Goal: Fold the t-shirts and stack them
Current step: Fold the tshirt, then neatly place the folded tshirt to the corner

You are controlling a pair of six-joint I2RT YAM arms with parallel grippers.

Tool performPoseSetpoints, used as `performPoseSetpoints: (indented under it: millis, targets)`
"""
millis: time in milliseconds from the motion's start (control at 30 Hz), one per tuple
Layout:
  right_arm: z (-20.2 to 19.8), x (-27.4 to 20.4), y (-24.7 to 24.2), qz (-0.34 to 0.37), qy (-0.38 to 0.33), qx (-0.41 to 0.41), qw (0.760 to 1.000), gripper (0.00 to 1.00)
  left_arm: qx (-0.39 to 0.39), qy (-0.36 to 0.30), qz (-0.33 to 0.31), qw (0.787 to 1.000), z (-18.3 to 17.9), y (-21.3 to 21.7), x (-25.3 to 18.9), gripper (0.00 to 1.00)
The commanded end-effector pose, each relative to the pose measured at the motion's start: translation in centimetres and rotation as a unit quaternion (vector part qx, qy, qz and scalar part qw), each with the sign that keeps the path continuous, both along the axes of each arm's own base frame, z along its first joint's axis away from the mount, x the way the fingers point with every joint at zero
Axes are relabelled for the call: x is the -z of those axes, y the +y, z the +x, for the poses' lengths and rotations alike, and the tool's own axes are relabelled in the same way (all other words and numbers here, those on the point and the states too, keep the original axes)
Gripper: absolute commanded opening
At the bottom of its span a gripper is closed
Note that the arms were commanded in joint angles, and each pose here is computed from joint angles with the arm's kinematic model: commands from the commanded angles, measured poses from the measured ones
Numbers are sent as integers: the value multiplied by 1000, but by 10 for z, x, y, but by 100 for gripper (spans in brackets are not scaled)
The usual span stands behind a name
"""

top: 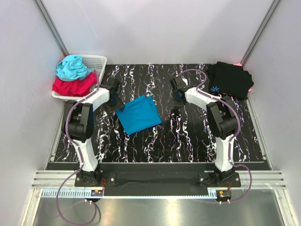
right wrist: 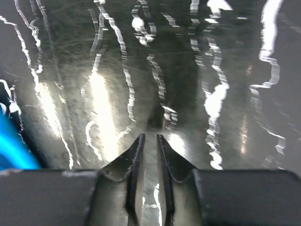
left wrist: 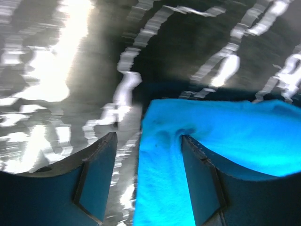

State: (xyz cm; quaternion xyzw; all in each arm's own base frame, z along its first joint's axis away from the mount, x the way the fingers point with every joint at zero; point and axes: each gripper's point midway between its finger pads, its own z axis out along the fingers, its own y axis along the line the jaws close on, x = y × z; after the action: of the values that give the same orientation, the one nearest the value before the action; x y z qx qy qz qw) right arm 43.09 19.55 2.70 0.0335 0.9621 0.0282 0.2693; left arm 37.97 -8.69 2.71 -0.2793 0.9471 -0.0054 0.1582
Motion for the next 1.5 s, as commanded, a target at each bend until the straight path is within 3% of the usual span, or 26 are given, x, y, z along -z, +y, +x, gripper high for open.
performPoseSetpoints:
  millis: [0,367,600,667,967,1200,1467]
  targets:
    - [-2,-48,-9,-3,-38,-14,999,25,23,-20,16,999,-1,11,-24,62]
    - [-19,-85,27,86,-45,-91,991,29,73,-79,-28,994,-3,-11,-69,64]
    - [-43,-73,72,167,2,-210,963,32,67,-107,-30,992,-22,-8,-89,64]
    - [-43,-63,73,168,6,-214,962,44,63,-111,-41,991,-30,-9,-88,64]
    - [-34,-31,100,220,46,-227,948,57,83,-108,-165,977,-48,-50,-65,64]
    - [-18,-32,121,257,31,-252,932,60,94,-102,-197,970,-47,-63,-59,65]
    - [-16,-34,140,348,40,-274,896,61,93,-88,-212,969,-44,-69,-50,65]
